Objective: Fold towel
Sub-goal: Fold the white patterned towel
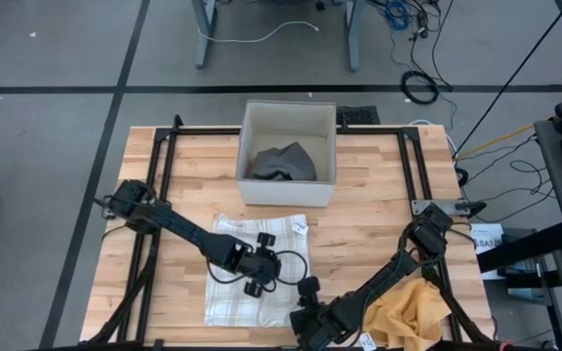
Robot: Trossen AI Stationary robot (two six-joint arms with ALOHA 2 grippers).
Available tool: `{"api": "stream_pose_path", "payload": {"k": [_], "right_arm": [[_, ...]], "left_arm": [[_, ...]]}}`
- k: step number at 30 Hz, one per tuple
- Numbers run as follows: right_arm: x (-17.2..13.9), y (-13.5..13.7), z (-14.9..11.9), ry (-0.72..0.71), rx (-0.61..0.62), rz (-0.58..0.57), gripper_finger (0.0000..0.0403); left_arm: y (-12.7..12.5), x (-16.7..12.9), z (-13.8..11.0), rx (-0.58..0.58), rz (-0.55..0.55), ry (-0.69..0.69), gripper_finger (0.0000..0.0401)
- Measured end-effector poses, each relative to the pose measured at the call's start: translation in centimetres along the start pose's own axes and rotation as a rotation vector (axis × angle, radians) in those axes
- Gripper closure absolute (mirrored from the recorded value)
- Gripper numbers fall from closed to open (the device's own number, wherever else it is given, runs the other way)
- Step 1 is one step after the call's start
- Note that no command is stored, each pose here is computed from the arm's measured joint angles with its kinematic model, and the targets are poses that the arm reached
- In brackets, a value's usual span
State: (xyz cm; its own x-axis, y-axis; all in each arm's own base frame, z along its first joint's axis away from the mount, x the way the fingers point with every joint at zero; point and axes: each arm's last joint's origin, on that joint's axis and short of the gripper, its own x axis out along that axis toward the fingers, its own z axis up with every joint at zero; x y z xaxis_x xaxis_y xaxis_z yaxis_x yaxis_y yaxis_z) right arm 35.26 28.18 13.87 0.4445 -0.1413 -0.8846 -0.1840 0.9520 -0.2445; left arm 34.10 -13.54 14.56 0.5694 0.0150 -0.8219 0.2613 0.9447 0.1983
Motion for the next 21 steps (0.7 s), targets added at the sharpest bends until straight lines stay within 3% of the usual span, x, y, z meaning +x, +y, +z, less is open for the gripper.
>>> {"api": "stream_pose_path", "payload": {"k": [6, 14, 21], "right_arm": [[-0.7, 0.3, -0.8, 0.05, 0.0, -0.015, 0.028], [-1.5, -0.4, -2.0, 0.173, 0.0, -0.059, 0.028], [-5.0, -1.4, -0.7, 0.072, 0.059, -0.016, 0.028]], "left_arm": [[0.2, 1.0, -1.0, 0.005, 0.019, 0.09, 0.0277], [0.7, -1.3, -0.9, 0.028, 0.05, 0.107, 0.0277], [0.6, -3.9, 0.0, 0.01, 0.044, 0.035, 0.0277]]}}
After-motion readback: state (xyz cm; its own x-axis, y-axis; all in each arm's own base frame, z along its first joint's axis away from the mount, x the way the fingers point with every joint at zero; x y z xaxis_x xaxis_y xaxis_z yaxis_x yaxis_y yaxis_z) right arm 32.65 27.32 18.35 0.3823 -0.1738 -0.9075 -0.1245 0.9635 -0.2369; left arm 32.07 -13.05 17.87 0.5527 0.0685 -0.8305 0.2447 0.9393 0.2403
